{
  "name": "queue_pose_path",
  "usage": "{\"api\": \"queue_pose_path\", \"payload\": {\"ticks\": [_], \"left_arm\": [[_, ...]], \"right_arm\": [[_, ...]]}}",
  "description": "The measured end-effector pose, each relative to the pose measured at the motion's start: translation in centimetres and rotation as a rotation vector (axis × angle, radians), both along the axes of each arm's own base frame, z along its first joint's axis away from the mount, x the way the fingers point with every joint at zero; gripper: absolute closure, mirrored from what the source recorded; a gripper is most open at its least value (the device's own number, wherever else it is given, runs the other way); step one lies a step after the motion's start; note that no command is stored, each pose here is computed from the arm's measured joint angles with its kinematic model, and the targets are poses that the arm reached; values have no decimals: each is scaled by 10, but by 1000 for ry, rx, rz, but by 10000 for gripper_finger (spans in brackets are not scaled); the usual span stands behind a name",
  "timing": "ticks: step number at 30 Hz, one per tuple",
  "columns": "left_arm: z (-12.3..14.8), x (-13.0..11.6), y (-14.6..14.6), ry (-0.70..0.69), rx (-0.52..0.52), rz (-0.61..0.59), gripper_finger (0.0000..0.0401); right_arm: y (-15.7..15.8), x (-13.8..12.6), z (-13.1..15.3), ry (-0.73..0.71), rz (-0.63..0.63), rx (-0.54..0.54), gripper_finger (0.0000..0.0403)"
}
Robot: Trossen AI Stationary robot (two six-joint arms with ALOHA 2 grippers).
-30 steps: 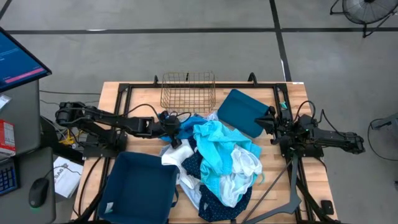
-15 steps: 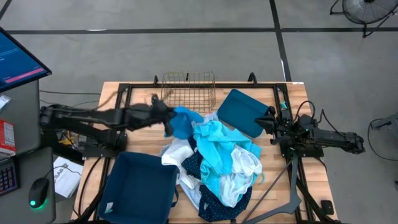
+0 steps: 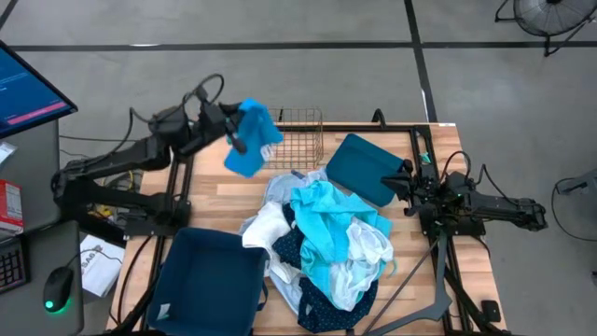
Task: Pick & Place Cloths
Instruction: Put the blue shorts into the gold basket
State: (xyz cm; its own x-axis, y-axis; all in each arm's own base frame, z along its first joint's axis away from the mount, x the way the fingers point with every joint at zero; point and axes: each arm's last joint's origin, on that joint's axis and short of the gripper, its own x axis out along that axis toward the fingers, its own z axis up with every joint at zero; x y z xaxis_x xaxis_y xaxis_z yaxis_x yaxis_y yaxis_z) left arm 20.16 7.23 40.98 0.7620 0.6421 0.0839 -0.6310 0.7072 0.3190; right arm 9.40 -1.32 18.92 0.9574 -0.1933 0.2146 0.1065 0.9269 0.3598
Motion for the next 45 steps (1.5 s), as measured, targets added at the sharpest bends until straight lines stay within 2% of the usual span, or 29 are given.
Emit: {"api": "queue_pose_path", "payload": {"ticks": [3, 8, 15, 23, 30, 38, 45], "left_arm": [[-4, 2, 18, 19, -1, 8, 401], [-18, 20, 42, 37, -27, -25, 401], [-55, 54, 65, 147, -113, -23, 401], [-94, 79, 85, 260, -181, -3, 401], [-117, 87, 99, 300, -258, 31, 401], [-125, 90, 101, 296, -306, 38, 391], [-119, 87, 97, 281, -327, 1, 345]], "right_arm": [[0, 0, 0, 0, 0, 0, 365], [0, 0, 0, -1, 1, 6, 365], [0, 0, 0, -4, 4, 19, 365], [0, 0, 0, -4, 4, 19, 365], [0, 0, 0, -3, 4, 18, 365], [0, 0, 0, -3, 4, 16, 365], [0, 0, 0, -3, 4, 16, 365]]}}
